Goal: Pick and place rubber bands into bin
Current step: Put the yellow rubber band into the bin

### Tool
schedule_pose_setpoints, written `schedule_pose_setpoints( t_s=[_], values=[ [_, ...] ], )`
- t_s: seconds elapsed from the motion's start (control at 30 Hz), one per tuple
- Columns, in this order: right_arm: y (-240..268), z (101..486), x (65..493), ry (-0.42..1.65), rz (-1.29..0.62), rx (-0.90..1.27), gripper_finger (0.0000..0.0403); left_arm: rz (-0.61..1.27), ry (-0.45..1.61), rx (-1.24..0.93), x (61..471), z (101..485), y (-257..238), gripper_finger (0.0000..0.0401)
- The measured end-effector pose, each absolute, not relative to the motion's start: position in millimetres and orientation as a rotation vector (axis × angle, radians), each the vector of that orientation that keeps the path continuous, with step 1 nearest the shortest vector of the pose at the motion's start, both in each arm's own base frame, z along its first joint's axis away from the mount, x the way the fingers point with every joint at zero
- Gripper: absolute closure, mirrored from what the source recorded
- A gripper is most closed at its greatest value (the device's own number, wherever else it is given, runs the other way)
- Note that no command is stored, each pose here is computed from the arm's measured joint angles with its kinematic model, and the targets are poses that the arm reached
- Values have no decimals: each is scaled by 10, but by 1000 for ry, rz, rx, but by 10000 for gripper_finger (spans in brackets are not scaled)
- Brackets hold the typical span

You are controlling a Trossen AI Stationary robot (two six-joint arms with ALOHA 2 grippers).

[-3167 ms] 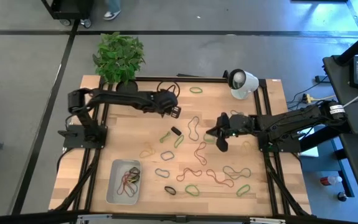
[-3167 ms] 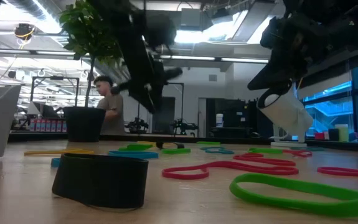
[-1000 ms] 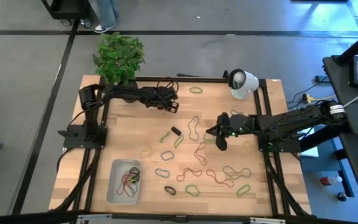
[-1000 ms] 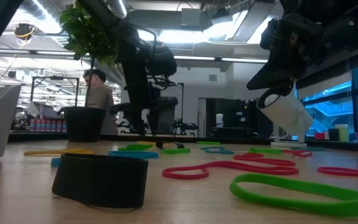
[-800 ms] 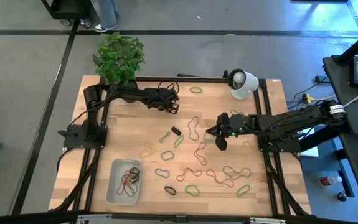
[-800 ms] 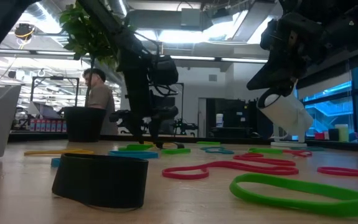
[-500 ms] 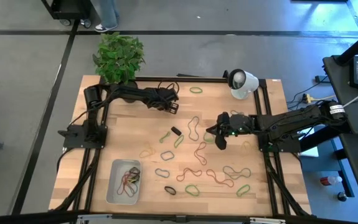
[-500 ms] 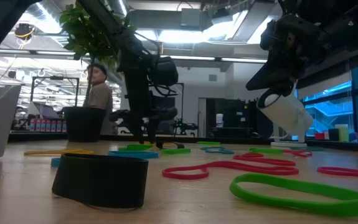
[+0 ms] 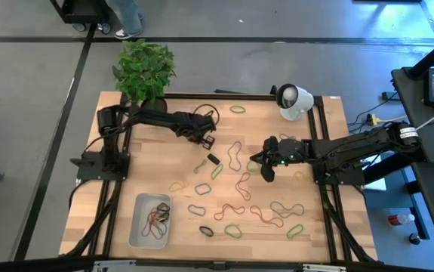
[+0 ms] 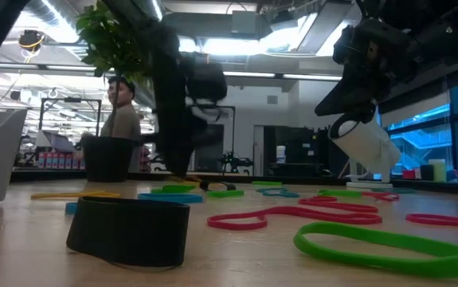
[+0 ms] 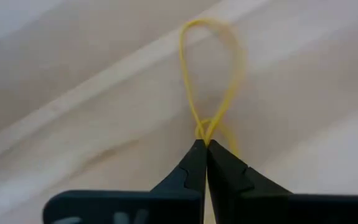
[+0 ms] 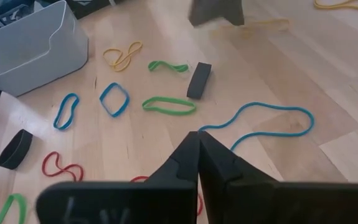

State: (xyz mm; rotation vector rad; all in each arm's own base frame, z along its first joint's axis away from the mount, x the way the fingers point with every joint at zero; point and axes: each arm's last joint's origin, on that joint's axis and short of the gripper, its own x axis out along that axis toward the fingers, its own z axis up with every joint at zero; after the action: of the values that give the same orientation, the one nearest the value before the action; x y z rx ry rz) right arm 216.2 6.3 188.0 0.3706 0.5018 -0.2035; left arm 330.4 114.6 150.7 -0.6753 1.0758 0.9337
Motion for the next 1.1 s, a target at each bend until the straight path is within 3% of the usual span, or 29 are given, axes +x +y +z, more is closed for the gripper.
schedule_pose_setpoints(
  t_s=[0.4,0.67,1.1],
  values=[
    [63,1874,2161,511,-191,320,395,855,943,-594,3062,2342,490,399],
    [63,1862,2154,527,-184,288,395,639,923,-617,2727,2804,-66,399],
    [63,1853,2149,541,-174,245,395,538,1397,-903,2056,2858,-1011,399]
  ],
)
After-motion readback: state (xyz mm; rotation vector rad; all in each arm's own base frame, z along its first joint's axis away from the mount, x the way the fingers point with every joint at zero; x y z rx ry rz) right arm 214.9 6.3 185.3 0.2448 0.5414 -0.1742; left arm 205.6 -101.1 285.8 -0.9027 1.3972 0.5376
